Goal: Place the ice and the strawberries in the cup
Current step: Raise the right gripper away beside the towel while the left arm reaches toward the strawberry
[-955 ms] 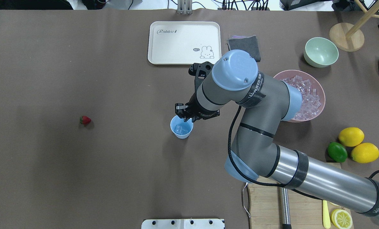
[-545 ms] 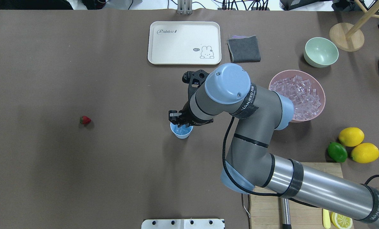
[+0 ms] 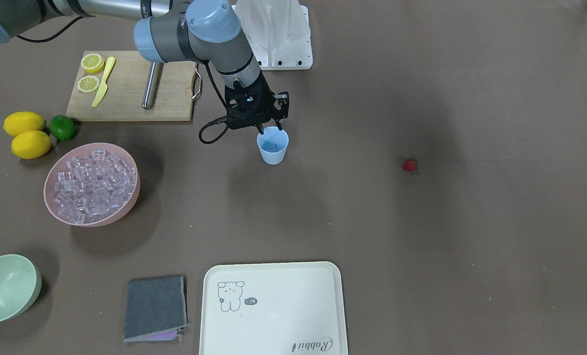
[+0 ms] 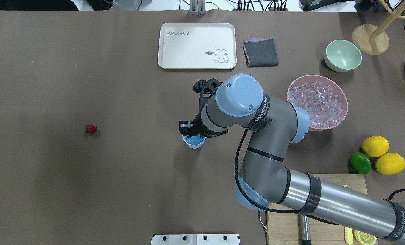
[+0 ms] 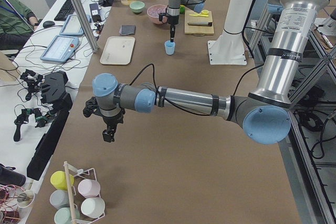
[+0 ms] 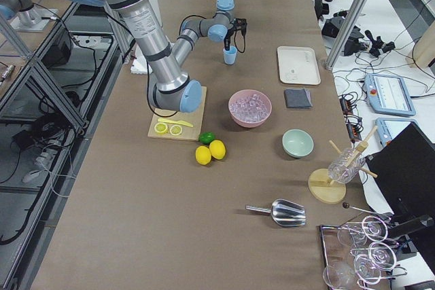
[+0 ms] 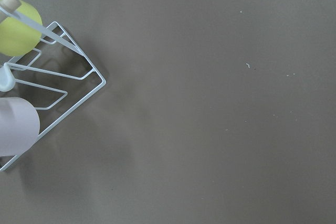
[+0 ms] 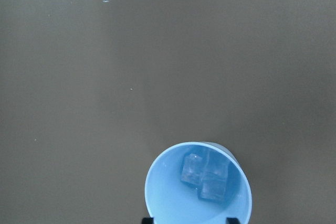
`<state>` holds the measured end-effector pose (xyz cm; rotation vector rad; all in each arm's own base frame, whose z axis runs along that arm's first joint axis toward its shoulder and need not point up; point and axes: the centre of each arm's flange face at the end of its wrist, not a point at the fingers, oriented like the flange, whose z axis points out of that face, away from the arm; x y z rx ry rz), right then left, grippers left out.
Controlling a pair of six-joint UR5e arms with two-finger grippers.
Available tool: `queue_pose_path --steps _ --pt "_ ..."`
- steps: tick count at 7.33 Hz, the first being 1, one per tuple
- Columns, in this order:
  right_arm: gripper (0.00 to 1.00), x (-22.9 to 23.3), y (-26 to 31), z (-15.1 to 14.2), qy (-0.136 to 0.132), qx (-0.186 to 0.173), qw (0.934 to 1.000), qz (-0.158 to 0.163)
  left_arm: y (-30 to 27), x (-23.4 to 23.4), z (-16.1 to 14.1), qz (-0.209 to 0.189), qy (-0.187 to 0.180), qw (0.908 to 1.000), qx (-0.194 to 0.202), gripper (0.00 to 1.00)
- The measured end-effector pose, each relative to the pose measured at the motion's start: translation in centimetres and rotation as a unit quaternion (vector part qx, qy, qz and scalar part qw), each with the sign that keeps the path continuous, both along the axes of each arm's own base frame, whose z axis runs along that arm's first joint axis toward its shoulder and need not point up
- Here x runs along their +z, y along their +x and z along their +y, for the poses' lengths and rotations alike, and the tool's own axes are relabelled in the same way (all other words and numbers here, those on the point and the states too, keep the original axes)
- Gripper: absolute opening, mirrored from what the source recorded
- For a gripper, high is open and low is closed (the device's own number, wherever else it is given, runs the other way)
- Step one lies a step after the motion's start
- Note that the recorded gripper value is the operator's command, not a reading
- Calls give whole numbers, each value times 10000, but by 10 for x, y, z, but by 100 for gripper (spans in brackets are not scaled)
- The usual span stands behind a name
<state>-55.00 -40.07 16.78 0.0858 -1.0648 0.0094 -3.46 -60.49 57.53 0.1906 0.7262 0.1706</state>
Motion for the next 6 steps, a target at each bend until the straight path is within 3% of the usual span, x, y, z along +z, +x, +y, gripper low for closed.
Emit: queue_pose_path --steps 1,4,5,6 --pt "100 -2 5 -3 -26 26 10000 -17 0 -10 -1 15 87 10000 0 98" --pt "100 5 33 -33 -153 128 9998 -16 28 -89 -8 73 867 9960 209 98" --pt "100 14 49 -48 -211 174 9996 9 43 -104 -8 150 868 9960 140 98" --pt "100 30 69 -67 -249 244 9994 68 68 -117 -10 340 443 9981 -274 98"
